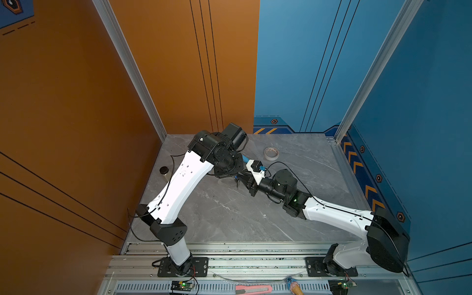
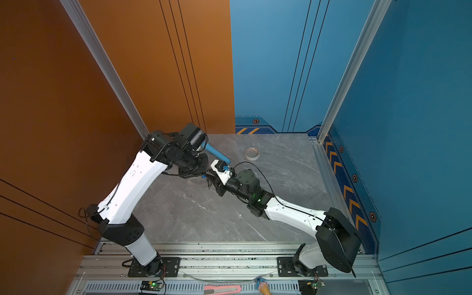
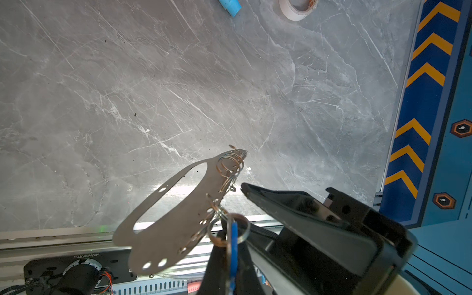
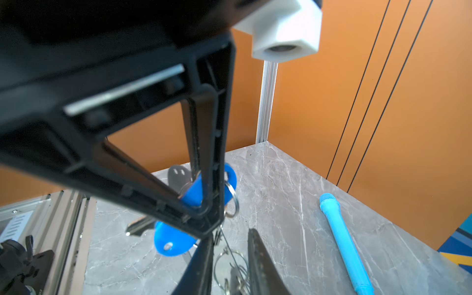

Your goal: Remove the keys from the keyring

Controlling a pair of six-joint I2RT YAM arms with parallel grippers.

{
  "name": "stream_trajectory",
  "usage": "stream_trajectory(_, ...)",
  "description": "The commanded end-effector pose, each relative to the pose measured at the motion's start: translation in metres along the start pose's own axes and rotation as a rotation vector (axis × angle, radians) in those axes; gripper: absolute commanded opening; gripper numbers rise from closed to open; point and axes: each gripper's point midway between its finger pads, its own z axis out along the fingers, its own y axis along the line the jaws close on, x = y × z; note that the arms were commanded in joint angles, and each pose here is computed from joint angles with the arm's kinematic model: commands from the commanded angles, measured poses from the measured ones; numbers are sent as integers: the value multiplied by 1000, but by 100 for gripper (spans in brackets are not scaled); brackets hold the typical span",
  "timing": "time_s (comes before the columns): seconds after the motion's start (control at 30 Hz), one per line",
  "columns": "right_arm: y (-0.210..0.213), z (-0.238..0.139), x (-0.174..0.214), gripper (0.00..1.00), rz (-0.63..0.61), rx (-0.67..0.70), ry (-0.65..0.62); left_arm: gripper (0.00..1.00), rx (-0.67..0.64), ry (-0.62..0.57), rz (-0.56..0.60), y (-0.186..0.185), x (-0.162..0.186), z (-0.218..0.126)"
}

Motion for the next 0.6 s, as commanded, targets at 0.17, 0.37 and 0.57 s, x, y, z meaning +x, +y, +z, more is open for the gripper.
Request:
stream_trajectory(0.17,1,8,-17,22,-23,-30,-42,0,48,-4,12,-2,4,-17)
stream_trajectory(0.37,-7,10,-22,16,-19,-8,-47,0,57,11,21,-4,7,-17)
stream_trajectory(0.57,-6,8,-21,7,-28,-20,-40,0,53,-8,16,1,3,-20)
